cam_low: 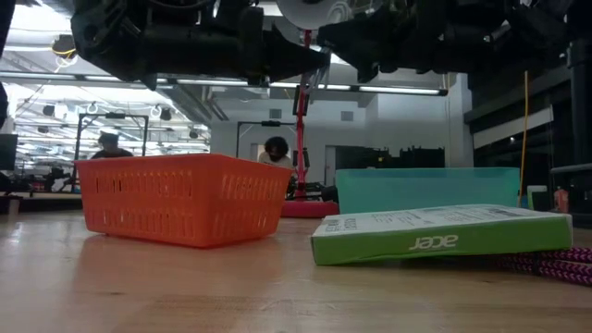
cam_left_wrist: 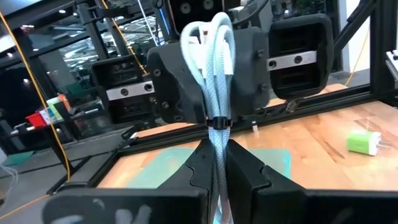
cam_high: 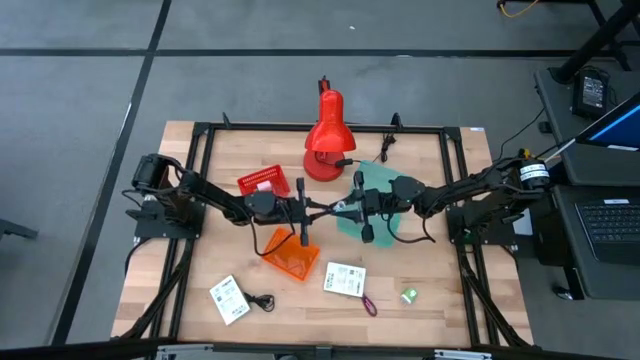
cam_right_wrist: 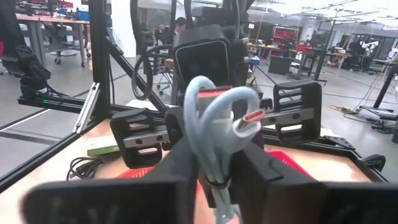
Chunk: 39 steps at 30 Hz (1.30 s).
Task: Pick and place items into bin
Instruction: Put the blue charger cable into the blue bin
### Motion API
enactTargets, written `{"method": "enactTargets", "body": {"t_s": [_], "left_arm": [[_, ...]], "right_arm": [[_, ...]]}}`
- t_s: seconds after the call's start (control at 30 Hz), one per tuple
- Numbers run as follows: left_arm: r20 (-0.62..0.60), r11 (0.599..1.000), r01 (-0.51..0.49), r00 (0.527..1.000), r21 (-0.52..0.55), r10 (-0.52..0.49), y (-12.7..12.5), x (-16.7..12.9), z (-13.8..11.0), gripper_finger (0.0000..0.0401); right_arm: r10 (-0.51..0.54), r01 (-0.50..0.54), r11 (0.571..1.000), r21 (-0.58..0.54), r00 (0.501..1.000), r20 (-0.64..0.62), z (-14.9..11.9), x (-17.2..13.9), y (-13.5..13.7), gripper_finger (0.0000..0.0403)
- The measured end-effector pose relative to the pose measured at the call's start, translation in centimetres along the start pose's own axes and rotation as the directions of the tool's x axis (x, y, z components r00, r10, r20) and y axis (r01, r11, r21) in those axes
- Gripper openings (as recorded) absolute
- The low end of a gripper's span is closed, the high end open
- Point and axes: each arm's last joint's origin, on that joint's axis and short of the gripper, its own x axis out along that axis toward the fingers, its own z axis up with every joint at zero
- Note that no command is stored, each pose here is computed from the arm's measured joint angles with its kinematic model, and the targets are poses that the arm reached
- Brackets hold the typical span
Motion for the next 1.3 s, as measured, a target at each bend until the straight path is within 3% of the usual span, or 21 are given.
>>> {"method": "enactTargets", "body": {"t_s": [0.13, 0.5, 0.7, 0.87, 1.03, 1.3], "left_arm": [[-0.006, 1.000, 0.014, 1.000, 0.000, -0.014, -0.1, 0.0, -0.1, 0.0026], [-0.021, 1.000, 0.000, 1.000, 0.015, 0.001, -0.4, -0.2, 0.2, 0.0106], [-0.072, 0.998, 0.005, 0.997, 0.061, 0.000, -0.8, -0.9, 1.0, 0.0118], [-0.145, 0.996, -0.009, 0.989, 0.084, 0.021, -0.9, -2.0, 2.2, 0.0101], [-0.172, 0.995, 0.035, 0.985, 0.094, -0.019, -1.3, -3.2, 3.3, 0.0066], [-0.151, 0.998, 0.044, 0.988, 0.037, -0.038, -0.7, -6.9, 2.7, 0.0004]], "right_arm": [[0.002, -0.002, 1.000, 0.001, 1.000, -0.010, -0.1, 0.0, 0.0, 0.0014], [0.010, -0.010, 1.000, 0.006, 1.000, -0.014, -0.1, 0.0, 0.1, 0.0006], [0.015, -0.015, 1.000, 0.010, 0.999, -0.042, -0.3, -0.1, 0.1, 0.0006], [0.013, -0.013, 1.000, 0.012, 0.998, -0.062, 0.2, -0.4, 0.0, 0.0006], [0.013, -0.011, 1.000, 0.014, 0.996, -0.092, 1.1, -1.3, 0.0, 0.0006], [-0.108, 0.114, 0.993, 0.026, 0.979, -0.172, 2.0, -3.2, -0.2, 0.0006]]}}
